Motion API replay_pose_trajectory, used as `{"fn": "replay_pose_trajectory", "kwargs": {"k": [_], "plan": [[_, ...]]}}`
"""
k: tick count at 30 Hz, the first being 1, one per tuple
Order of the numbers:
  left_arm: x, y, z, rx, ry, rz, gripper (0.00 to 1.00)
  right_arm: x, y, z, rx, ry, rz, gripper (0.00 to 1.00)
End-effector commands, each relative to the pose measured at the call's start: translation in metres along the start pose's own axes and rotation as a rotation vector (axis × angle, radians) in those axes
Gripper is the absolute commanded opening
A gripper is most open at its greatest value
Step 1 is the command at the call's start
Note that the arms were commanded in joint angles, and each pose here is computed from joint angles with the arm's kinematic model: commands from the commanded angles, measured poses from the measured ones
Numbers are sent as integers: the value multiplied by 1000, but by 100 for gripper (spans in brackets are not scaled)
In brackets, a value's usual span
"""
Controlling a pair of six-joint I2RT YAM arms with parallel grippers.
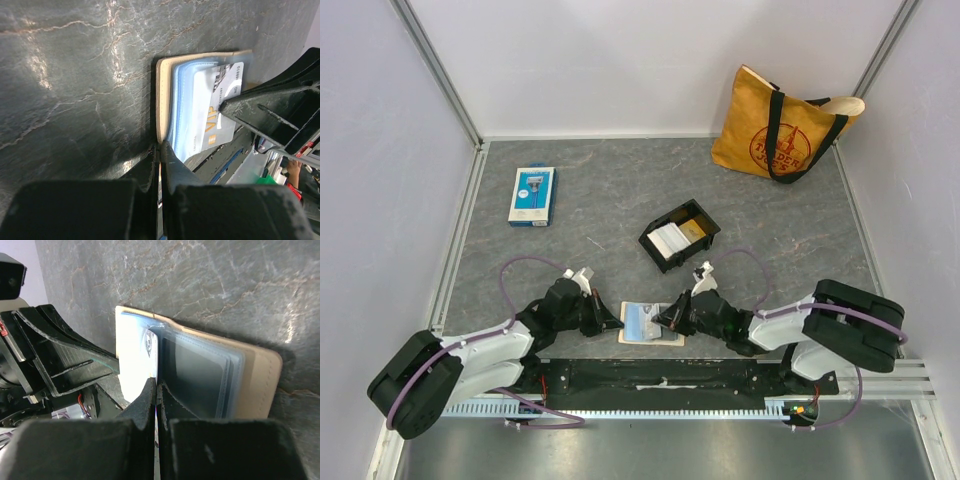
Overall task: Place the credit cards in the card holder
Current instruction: Insert the credit card into the card holder.
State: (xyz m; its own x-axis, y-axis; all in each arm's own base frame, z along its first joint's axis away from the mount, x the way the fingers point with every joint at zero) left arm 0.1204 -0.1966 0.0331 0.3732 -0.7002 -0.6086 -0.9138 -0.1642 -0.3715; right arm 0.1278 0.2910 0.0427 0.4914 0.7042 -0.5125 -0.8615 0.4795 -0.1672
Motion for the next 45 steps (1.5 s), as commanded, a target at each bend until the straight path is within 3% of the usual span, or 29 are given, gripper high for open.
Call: {"fn": "replay_pose_trajectory", "kwargs": {"k": [1, 5, 9, 12, 17, 22, 28, 34, 40, 45], "plan": [[0, 2, 4, -25, -20, 0, 2, 1, 25, -22, -4, 83, 67, 1], [-1, 3, 3, -24, -13, 1, 2, 10, 30, -15, -25, 82, 89, 7], [-3, 2, 3, -28, -15, -10, 2, 2, 15, -12, -99, 162, 17, 25], [-4, 1, 2, -30, -13, -21, 2, -10, 1, -7, -162, 203, -48, 49], [-6, 1, 3, -31, -8, -34, 2, -18, -5, -3, -177, 207, -68, 59], [-7, 3, 3, -28, -3, -31, 2, -9, 4, 4, -195, 180, -14, 60], [-7, 4, 4, -26, -4, -28, 2, 7, 18, 21, -239, 147, 64, 53], [-8, 3, 3, -26, 2, -35, 2, 18, 32, 42, -271, 91, 121, 38], [-8, 4, 4, -31, 3, -38, 2, 21, 28, 49, -283, 71, 97, 15], [-8, 5, 5, -30, 0, -33, 2, 18, 6, 16, -376, 345, -16, 16]]}}
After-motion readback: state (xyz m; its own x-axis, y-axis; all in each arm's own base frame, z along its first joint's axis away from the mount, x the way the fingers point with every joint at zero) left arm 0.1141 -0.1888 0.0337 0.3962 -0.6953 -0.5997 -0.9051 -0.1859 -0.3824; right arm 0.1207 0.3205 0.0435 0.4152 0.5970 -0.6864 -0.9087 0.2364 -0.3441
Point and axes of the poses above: each gripper's point midway between its finger pads, its own x axis out along the fingers, its own z axis along the line the jaws close on, y = z × x, the point moved 3 cm from there along -x, back along the fingers, and after that the axes turned 10 degrees about x, right-handed, at the moved point
